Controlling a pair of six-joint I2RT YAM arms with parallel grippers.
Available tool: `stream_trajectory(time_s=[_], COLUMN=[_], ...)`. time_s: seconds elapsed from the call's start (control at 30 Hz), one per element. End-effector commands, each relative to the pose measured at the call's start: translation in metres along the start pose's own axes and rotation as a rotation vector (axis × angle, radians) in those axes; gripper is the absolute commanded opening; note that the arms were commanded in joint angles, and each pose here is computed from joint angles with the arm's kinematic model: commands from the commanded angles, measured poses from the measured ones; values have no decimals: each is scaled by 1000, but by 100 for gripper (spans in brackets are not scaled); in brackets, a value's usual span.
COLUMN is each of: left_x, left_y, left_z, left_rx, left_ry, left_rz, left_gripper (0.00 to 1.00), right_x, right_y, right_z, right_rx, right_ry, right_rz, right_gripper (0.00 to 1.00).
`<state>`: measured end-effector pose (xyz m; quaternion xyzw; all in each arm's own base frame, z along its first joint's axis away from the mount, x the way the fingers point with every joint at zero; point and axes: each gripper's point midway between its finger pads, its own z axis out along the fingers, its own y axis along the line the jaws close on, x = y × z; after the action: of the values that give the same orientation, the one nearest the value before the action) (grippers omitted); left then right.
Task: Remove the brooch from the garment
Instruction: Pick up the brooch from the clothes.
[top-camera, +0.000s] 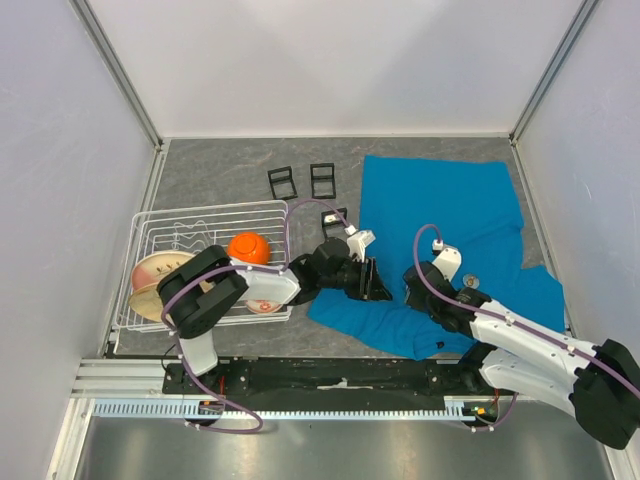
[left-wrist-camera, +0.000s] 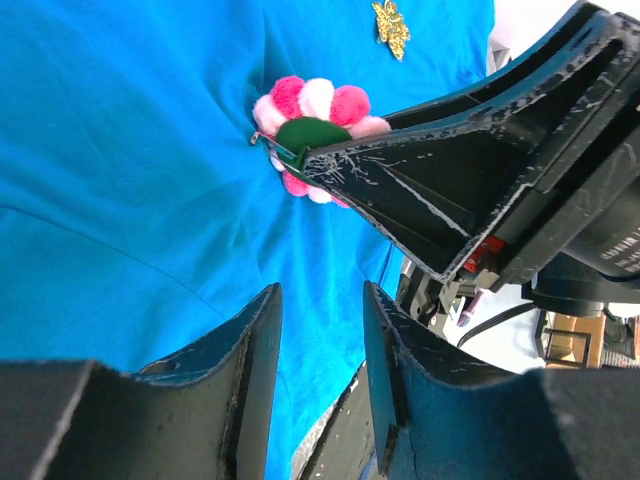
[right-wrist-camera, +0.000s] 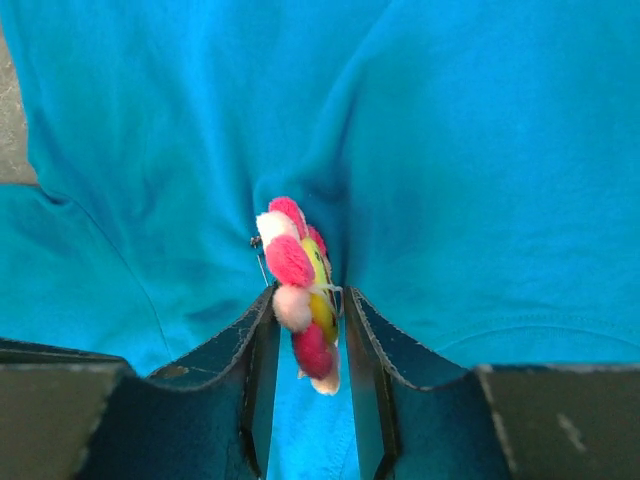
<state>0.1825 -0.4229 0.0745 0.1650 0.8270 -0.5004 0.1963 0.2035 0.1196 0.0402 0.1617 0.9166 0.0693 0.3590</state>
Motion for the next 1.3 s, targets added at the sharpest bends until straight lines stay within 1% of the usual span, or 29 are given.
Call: stream_trajectory(time_s=[0.0,0.1,0.2,0.27,0.3,0.4,0.43,0.53,0.7,0.8,0.87,1.0,1.1,1.13,1.2,1.27], left_x=[-9,-1,6,10,13,21,22,28,33,34,35,34,33,33,32,30], left_y=[-16,-4,8,15,17,22,24,24,27,24,21,16,13,13,12,10], left_z=[11,16,18,20,20,22,21,18,14,15,17,18,18,18,17,17], left_rx=[70,44,14,2,-1,-7,-9,-4,-6,6,14,29,36,36,40,44], left_ry=[4,23,32,42,49,71,73,77,82,83,87,82,82,82,80,76], left_rz=[6,-5,-13,-16,-18,-28,-30,-34,-40,-39,-37,-32,-29,-29,-26,-23], left_gripper=[44,40,38,37,36,31,29,28,26,26,25,25,25,25,25,26], right_x=[-2,-1,-1,-5,-3,-3,-2,-3,-8,-13,-14,-16,-15,-14,-13,-15], right_y=[-12,-15,-12,-4,-3,-1,-3,-1,5,9,11,11,9,9,7,15], right_z=[-1,1,3,2,3,4,5,6,8,9,11,15,17,18,19,18], right_rx=[49,58,35,-4,-13,-18,-7,-7,-22,-20,-19,-6,3,2,4,-42], right_ry=[-19,-25,-28,-40,-35,-35,-32,-32,-41,-38,-29,-8,5,10,15,8], right_rz=[31,25,14,12,10,9,5,8,26,7,-23,-49,-77,-82,-79,-63], right_gripper=[37,33,24,21,21,27,33,39,44,52,54,51,46,40,36,32])
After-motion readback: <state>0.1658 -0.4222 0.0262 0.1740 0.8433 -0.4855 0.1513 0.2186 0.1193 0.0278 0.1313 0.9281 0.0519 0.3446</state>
